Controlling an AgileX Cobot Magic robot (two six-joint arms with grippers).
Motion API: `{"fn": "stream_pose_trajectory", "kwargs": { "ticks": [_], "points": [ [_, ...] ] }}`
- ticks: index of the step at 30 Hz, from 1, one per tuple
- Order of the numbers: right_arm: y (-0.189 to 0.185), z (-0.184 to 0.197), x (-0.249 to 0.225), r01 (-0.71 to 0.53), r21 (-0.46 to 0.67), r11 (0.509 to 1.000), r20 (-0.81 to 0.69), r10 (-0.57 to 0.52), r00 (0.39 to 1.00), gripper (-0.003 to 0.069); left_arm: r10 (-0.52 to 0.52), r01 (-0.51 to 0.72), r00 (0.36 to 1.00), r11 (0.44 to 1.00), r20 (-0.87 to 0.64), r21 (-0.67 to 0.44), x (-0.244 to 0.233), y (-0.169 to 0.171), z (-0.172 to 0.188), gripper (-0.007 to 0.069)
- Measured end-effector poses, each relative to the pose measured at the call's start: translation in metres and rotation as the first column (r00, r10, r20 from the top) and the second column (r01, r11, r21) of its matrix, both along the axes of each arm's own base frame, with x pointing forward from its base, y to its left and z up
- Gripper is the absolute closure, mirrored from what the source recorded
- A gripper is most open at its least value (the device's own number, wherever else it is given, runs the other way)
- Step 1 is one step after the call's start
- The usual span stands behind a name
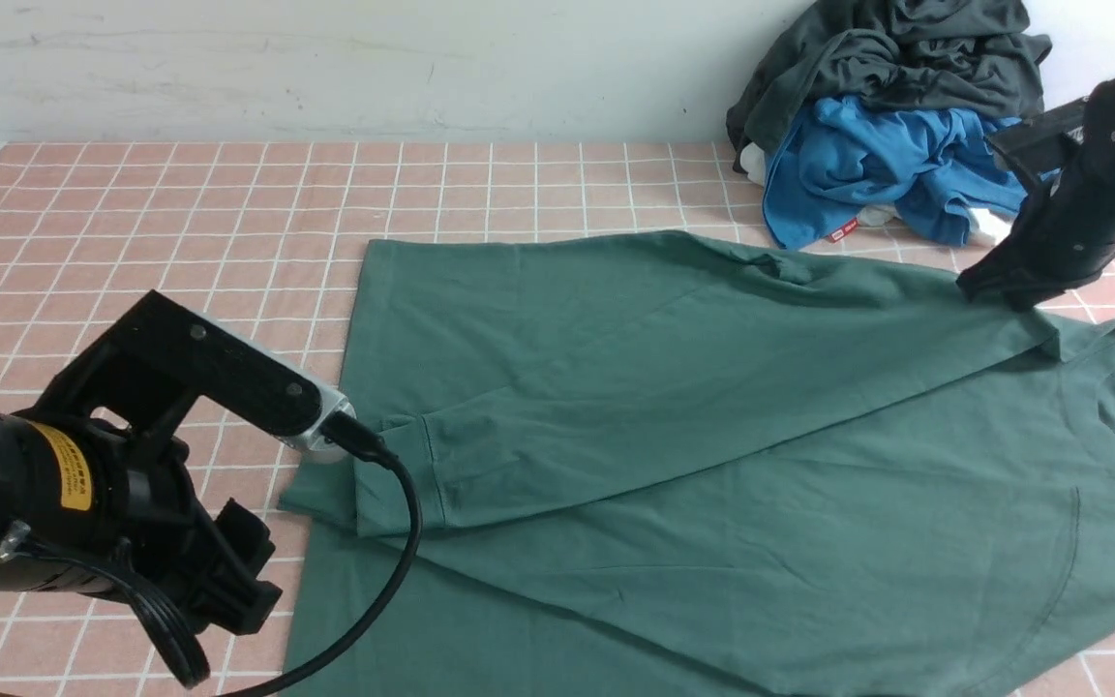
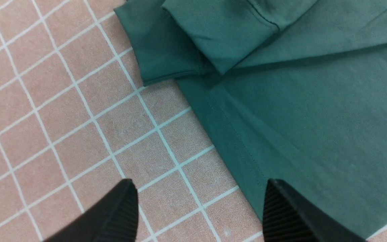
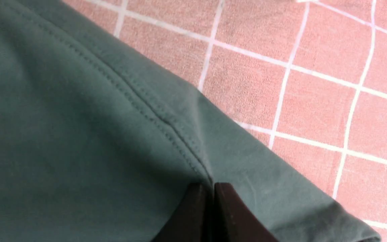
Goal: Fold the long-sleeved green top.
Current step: Use both arms simultaneously to clamp the lower edge of the clothing fabric
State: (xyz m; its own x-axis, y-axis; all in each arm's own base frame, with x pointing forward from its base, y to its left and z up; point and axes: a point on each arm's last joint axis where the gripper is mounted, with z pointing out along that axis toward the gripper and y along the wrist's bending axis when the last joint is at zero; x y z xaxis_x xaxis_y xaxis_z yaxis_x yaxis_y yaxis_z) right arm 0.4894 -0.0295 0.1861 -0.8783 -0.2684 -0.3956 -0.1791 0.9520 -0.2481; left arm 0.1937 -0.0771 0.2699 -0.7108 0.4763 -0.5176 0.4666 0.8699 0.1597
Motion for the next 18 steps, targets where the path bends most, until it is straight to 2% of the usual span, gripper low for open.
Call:
{"fn": "stream_pose_trajectory", "kwargs": {
  "ticks": [3, 6, 8, 10, 11, 14, 16, 18],
  "points": [
    [0.0, 0.003, 0.002, 0.017, 0.008, 1.0, 0.018, -0.018, 1.0, 0.0541, 0.0, 0.0, 1.0, 1.0, -0.006, 0.002, 0.001, -0.001, -0.001, 0.0163],
    [0.007, 0.014, 0.006, 0.022, 0.02, 1.0, 0.052, -0.023, 0.998, 0.0441, -0.001, 0.001, 1.0, 1.0, -0.002, 0.0, 0.002, -0.001, -0.002, 0.0163],
    [0.014, 0.022, 0.01, 0.025, 0.041, 0.999, 0.077, -0.028, 0.997, 0.0407, -0.003, 0.003, 1.0, 1.0, 0.011, -0.007, 0.003, -0.002, -0.001, 0.0163],
    [0.031, 0.03, 0.013, 0.022, 0.109, 0.994, 0.102, -0.033, 0.994, 0.0393, -0.007, 0.008, 0.999, 1.0, 0.036, -0.019, 0.005, -0.003, 0.0, 0.0163],
    [0.038, 0.033, 0.014, 0.015, 0.156, 0.988, 0.109, -0.033, 0.994, 0.0396, -0.008, 0.009, 0.999, 1.0, 0.045, -0.024, 0.006, -0.003, 0.001, 0.0163],
    [0.072, 0.032, 0.013, -0.092, 0.264, 0.96, 0.11, 0.065, 0.992, 0.0459, -0.013, 0.016, 0.996, 0.999, 0.083, -0.042, 0.008, -0.005, 0.003, 0.0163],
    [0.1, 0.019, 0.015, -0.197, 0.326, 0.925, 0.113, 0.169, 0.979, 0.0557, -0.021, 0.027, 0.993, 0.998, 0.113, -0.053, 0.011, -0.006, 0.005, 0.0163],
    [0.115, 0.003, 0.018, -0.252, 0.351, 0.902, 0.116, 0.225, 0.967, 0.062, -0.025, 0.032, 0.992, 0.998, 0.127, -0.057, 0.011, -0.007, 0.005, 0.0163]
  ]
}}
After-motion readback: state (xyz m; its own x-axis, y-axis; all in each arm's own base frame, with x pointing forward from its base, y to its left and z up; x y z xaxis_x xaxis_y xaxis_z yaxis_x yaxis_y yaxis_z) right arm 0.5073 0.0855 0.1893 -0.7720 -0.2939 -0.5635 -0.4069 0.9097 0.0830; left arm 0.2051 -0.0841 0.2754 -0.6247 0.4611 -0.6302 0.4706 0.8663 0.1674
